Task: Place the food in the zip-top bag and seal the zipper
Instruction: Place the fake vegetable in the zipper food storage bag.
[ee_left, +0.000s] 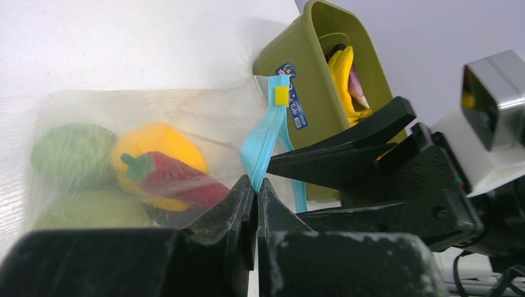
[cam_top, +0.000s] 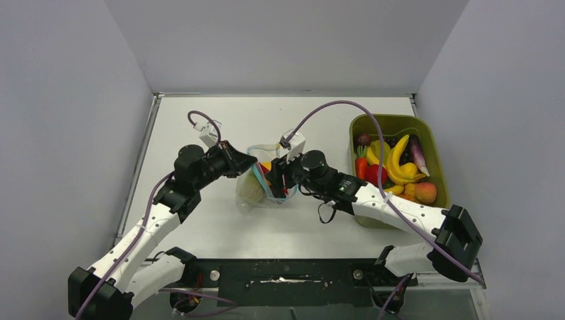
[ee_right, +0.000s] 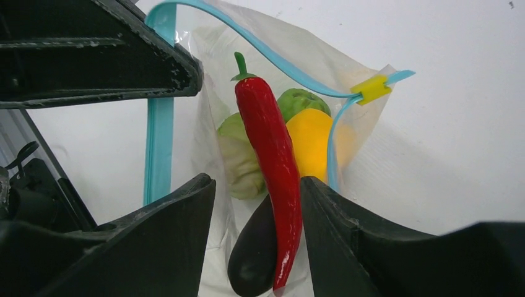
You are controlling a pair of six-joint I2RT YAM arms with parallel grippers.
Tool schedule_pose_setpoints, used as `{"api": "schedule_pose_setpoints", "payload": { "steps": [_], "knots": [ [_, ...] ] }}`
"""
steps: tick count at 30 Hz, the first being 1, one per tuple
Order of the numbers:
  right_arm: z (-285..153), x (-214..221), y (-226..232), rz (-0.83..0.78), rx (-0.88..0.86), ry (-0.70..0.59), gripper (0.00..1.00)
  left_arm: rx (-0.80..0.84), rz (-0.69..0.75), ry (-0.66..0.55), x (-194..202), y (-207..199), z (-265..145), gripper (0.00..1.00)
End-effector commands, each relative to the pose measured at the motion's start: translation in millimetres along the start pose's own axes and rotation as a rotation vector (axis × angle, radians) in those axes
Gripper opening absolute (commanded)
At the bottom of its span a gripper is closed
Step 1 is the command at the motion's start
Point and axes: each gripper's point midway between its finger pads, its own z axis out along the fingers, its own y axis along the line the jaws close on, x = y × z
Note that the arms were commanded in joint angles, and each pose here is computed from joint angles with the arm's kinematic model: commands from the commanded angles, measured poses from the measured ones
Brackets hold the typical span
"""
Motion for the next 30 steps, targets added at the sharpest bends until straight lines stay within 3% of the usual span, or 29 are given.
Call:
{"api": "schedule_pose_setpoints", "payload": {
  "steps": [1,12,19,26,30],
  "knots": [
    [-25.9,-58.7,9.5,-0.051,-0.009,-0.124,0.53,0.083,0.077,-0.103,-23.9,-20.7,-2.7,0.0],
    [-64.7,-76.5,-45.7,-0.108,0.227,-0.105,0.54,-0.019,0.244,-0.051,-17.6,3.2,-3.5,0.0],
    [-97.7,-78.6,-115.6,0.06,0.467,-0.047,0.53,-0.054,0.357,-0.06,-17.6,13.2,-11.9,0.0],
    [-144.0,-70.9,-174.3,0.101,0.763,0.007,0.48,-0.084,0.397,-0.077,-15.0,24.5,-16.5,0.0],
    [-162.6,-68.6,-202.5,0.124,0.835,0.001,0.45,-0.079,0.404,-0.061,-11.7,25.4,-15.3,0.0]
  ]
}}
